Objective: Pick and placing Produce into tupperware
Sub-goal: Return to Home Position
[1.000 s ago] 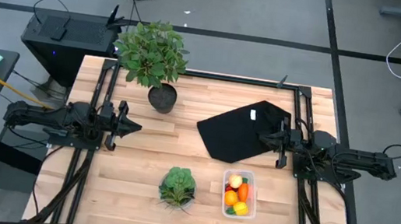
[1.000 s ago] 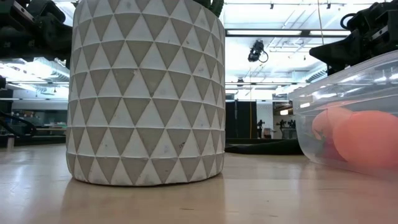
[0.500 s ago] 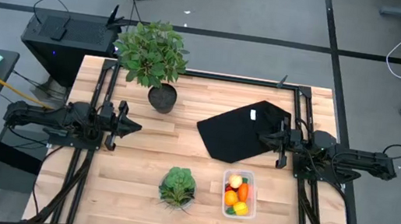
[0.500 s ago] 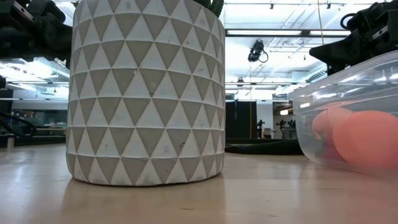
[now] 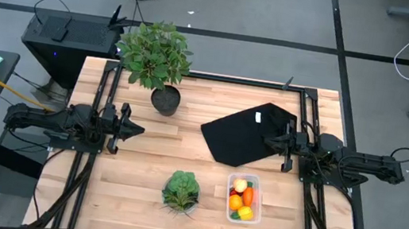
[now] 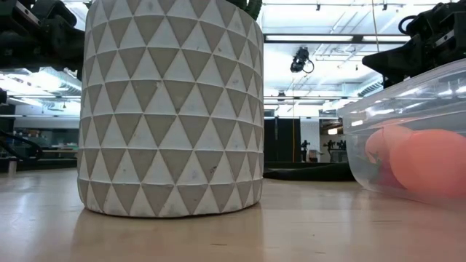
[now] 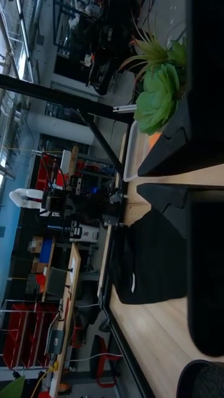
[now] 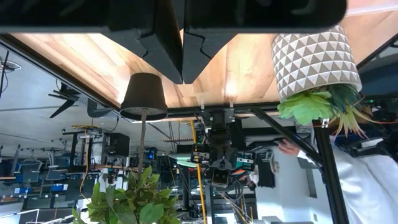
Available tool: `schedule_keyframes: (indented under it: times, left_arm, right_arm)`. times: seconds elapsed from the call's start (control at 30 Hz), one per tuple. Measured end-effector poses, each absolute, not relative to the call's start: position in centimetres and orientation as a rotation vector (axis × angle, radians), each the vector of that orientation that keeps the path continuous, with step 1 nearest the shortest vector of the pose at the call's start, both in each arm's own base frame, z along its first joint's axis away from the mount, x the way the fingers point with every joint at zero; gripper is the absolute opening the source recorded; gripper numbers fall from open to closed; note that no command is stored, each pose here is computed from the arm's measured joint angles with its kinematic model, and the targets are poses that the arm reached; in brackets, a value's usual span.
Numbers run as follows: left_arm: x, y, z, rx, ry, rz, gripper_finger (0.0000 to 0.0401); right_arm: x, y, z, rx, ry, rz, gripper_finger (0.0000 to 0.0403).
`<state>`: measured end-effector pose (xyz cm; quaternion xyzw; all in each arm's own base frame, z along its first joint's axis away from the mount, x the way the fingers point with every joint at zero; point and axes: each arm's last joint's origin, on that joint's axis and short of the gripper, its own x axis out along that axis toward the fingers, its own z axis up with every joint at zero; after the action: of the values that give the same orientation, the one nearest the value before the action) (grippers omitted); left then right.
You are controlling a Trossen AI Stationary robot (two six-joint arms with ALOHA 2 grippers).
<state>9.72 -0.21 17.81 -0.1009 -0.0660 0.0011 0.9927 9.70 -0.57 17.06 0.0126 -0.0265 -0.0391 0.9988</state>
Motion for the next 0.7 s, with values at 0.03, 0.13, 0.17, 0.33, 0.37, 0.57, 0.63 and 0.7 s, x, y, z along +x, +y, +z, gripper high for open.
schedule_keyframes:
  times: [0.03, 0.13, 0.17, 0.33, 0.37, 0.57, 0.63, 0.7]
  left_arm:
    - [9.72, -0.2, 17.81, -0.202, -0.132, 0.003, 0.0036]
    - [9.72, -0.21, 17.81, -0.202, -0.132, 0.002, 0.0034]
    - [9.72, -0.21, 17.81, -0.203, -0.132, 0.002, 0.0032]
    - [9.72, -0.2, 17.81, -0.203, -0.132, 0.003, 0.0024]
    - [9.72, -0.2, 17.81, -0.203, -0.132, 0.003, 0.0023]
    - [9.72, -0.2, 17.81, -0.202, -0.132, 0.003, 0.0031]
    - [9.72, -0.21, 17.81, -0.203, -0.132, 0.002, 0.0035]
    - [9.72, -0.21, 17.81, -0.202, -0.132, 0.002, 0.0036]
  right_arm:
    - [9.7, -0.57, 17.06, 0.025, -0.053, -0.078, 0.0016]
    - [9.7, -0.57, 17.06, 0.025, -0.053, -0.078, 0.0016]
    - [9.7, -0.57, 17.06, 0.025, -0.053, -0.078, 0.0016]
    - [9.7, -0.57, 17.06, 0.025, -0.053, -0.078, 0.0016]
    - [9.7, -0.57, 17.06, 0.025, -0.053, -0.078, 0.0016]
    - [9.7, -0.57, 17.06, 0.025, -0.053, -0.078, 0.0016]
    - [9.7, -0.57, 17.06, 0.025, -0.053, -0.078, 0.0016]
    - [9.7, -0.57, 17.06, 0.025, -0.053, -0.078, 0.0016]
